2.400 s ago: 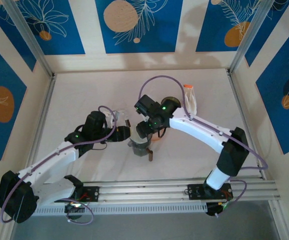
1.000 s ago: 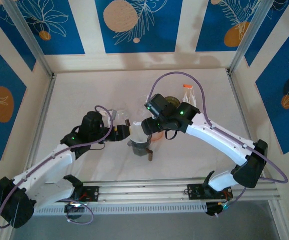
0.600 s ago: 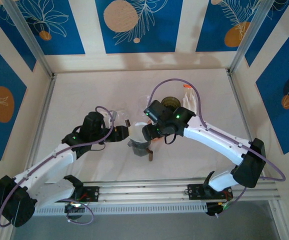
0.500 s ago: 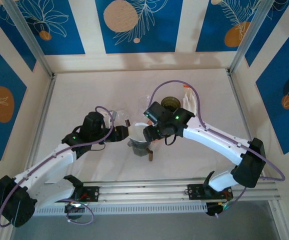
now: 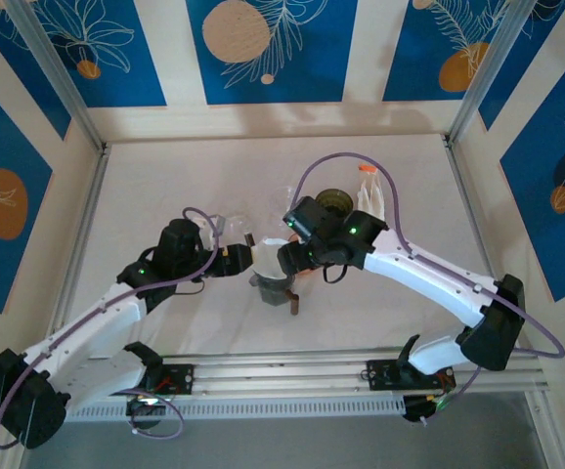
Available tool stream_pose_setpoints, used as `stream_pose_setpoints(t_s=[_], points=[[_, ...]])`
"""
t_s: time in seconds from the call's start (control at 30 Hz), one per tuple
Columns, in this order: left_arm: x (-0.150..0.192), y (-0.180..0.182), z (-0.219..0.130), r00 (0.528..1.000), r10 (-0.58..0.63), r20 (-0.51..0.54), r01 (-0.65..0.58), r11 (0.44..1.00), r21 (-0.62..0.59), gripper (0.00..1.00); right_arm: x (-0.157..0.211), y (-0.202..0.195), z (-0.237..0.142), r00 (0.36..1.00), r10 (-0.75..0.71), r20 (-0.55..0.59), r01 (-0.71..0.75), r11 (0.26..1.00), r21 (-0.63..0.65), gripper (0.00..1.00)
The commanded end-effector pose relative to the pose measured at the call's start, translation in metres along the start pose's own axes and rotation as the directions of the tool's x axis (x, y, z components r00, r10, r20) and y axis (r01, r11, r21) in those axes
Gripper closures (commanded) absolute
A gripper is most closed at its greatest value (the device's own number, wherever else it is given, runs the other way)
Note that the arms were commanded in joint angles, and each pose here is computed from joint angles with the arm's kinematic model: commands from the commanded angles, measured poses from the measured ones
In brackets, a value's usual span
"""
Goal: Place the coffee filter in the dripper
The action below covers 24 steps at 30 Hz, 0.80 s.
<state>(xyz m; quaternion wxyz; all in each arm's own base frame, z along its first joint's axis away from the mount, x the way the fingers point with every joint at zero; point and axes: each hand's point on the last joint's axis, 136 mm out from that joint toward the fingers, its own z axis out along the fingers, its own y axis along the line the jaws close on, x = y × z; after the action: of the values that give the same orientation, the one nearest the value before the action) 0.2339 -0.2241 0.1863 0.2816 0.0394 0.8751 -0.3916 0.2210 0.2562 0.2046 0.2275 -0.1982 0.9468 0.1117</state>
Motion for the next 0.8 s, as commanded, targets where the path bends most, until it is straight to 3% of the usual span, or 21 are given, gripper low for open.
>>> stream_pose_setpoints(t_s=[0.0,0.23,0.33,0.47,0.6,0.77], points=[[-0.011,-0.018,-0.012,0.999,0.017,0.039,-0.018,0.999,0.036,0.25,-0.014,0.0,-0.026,0.997,0.02,0.081,-0.019,1.0,-0.015,0.29],[-0.023,-0.026,-0.032,0.992,0.027,0.121,-0.033,0.998,0.045,0.22,-0.012,-0.015,-0.041,0.988,0.055,0.147,-0.058,0.998,0.012,0.29],[-0.033,-0.016,-0.052,0.975,0.051,0.217,-0.045,0.998,-0.032,0.17,-0.006,-0.033,-0.042,0.977,0.096,0.188,-0.108,0.993,0.055,0.31],[-0.039,0.003,-0.071,0.954,0.074,0.292,-0.036,0.99,-0.133,0.11,0.005,-0.044,-0.038,0.954,0.147,0.26,-0.155,0.988,0.01,0.34],[-0.04,0.024,-0.064,0.958,0.053,0.281,0.006,0.979,-0.204,0.11,0.019,-0.055,-0.028,0.932,0.162,0.325,-0.167,0.986,-0.012,0.41],[-0.044,0.047,-0.051,0.948,0.049,0.313,0.037,0.965,-0.261,0.09,0.037,-0.067,-0.016,0.908,0.199,0.368,-0.198,0.979,-0.042,0.42]])
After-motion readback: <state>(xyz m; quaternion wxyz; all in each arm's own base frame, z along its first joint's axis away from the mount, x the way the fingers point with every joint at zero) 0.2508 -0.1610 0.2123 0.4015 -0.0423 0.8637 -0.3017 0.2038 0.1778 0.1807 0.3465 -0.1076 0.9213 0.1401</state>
